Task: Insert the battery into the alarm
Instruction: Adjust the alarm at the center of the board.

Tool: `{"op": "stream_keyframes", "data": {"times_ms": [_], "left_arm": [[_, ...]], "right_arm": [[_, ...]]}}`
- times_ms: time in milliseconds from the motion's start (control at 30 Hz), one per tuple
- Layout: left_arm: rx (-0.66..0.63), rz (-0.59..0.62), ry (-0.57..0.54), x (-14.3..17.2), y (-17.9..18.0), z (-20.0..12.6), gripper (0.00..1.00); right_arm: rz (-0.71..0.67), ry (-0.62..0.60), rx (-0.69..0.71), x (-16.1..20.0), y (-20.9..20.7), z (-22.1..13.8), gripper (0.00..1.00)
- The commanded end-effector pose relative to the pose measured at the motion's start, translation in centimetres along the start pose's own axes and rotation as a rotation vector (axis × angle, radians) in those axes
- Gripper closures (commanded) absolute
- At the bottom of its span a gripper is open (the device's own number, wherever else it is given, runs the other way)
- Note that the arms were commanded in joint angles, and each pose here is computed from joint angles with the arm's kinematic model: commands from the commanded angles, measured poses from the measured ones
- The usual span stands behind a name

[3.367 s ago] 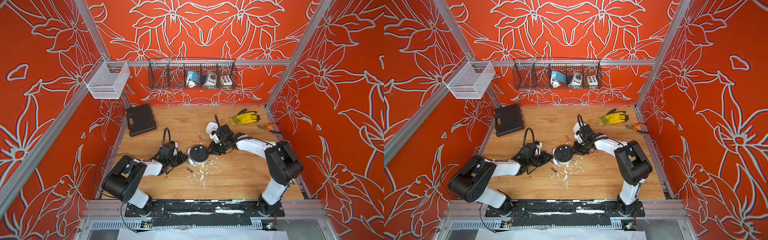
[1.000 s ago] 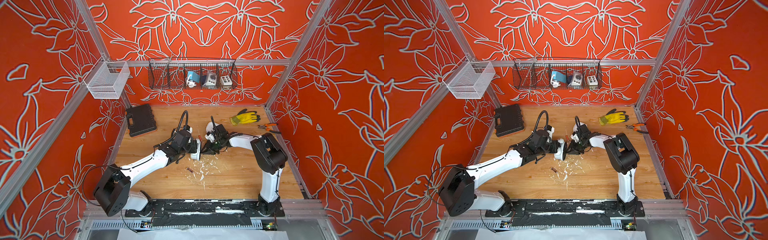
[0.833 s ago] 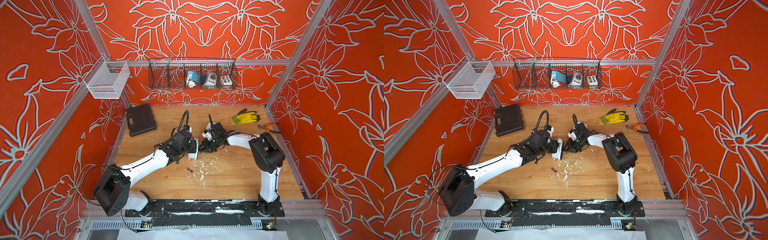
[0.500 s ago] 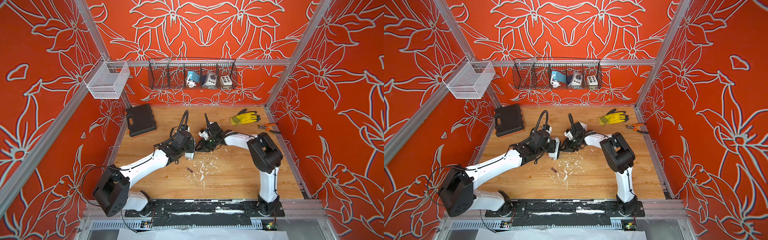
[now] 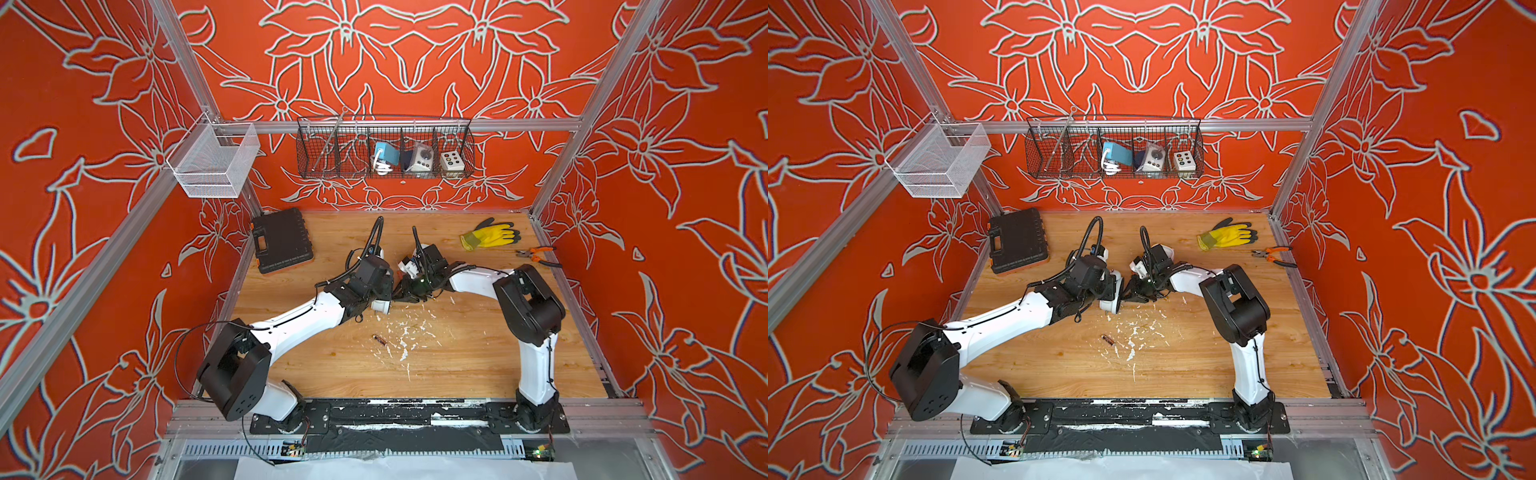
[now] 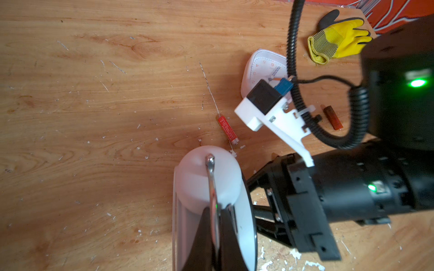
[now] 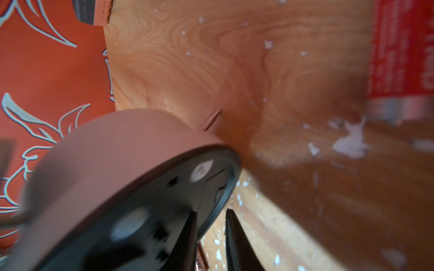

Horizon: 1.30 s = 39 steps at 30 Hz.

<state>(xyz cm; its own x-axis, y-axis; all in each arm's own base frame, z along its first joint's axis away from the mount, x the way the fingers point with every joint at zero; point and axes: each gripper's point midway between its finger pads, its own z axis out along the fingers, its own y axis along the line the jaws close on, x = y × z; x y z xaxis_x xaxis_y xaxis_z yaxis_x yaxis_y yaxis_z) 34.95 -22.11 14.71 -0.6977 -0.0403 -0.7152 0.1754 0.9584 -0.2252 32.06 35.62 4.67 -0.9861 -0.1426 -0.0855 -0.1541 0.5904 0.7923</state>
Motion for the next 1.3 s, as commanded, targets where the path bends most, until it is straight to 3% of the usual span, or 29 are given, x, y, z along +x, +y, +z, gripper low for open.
{"op": "stream_keyframes", "data": {"times_ms": [0, 233, 500, 867, 1100, 1233, 1267], "left_arm": [[-0.025, 0.041, 0.186, 5.3, 0.5, 1.0, 1.00], [-0.056, 0.052, 0.168, 4.5, 0.8, 1.2, 1.00], [-0.112, 0.082, 0.189, 5.1, 1.5, 2.7, 1.00], [-0.069, 0.076, 0.196, 4.5, -0.1, 4.8, 1.00], [-0.086, 0.047, 0.176, 4.1, 0.9, 3.5, 1.00], [0.000, -0.030, 0.156, 3.7, 1.0, 2.4, 1.00], [0.032, -0.048, 0.154, 3.6, 0.7, 2.2, 0.94]], "right_arm": [[-0.049, -0.007, -0.140, -2.0, 3.6, 0.8, 0.76], [-0.110, 0.004, -0.155, -2.4, 4.5, 0.4, 0.71], [-0.133, -0.019, -0.063, -0.9, 3.3, -1.2, 0.68], [-0.151, -0.060, 0.041, 0.9, 1.2, -3.4, 0.68], [-0.097, -0.083, 0.014, -1.0, 1.5, -2.3, 0.72], [-0.120, -0.145, 0.110, -1.0, 1.0, -4.2, 0.73], [-0.130, -0.155, 0.133, -0.8, 0.9, -4.7, 0.73]]}}
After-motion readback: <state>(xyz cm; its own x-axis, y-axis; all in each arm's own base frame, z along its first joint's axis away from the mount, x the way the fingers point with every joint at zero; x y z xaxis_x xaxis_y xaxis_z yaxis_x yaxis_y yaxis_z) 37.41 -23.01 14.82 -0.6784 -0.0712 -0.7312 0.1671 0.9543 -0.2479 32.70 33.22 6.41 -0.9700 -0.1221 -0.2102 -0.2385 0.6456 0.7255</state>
